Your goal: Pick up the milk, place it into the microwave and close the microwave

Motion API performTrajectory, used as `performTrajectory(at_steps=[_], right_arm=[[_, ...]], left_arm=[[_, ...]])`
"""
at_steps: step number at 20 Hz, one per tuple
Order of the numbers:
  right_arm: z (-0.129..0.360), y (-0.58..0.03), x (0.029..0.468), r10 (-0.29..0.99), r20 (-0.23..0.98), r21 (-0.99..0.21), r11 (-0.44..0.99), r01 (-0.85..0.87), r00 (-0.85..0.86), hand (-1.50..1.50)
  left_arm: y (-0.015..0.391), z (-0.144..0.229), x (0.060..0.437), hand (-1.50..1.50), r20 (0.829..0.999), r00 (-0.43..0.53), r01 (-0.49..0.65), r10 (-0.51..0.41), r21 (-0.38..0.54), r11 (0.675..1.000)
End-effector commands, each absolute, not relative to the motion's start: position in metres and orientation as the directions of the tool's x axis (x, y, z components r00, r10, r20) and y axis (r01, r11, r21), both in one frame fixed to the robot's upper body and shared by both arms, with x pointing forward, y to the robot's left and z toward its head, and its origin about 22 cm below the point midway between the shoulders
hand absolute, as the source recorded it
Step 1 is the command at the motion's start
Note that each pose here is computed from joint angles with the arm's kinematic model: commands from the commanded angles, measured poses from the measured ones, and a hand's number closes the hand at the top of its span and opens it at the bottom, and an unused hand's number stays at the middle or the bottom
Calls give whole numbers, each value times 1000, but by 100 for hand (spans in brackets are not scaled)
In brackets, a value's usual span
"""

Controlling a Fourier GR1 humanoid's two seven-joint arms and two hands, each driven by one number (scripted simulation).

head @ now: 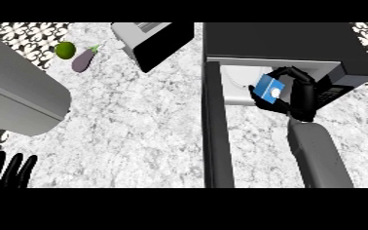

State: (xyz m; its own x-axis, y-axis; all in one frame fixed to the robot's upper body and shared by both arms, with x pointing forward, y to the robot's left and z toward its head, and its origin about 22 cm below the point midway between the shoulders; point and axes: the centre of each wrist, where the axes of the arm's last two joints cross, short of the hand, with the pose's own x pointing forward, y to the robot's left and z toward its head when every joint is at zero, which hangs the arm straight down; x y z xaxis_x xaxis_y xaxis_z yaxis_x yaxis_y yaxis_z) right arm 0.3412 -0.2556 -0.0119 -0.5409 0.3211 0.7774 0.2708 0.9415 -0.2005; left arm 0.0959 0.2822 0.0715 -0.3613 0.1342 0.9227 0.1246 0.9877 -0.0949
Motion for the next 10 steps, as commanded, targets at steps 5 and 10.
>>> performTrajectory(at_steps=[5,10], right_arm=[[9,-258,377,431,816,-237,858,456,-385,150],[4,-284,365,627,667,-367,747,555,-403,-150]], left_arm=[[283,73,104,-150,927,-362,138,103,-56,989],[282,77,109,-150,928,-366,155,75,-19,988]])
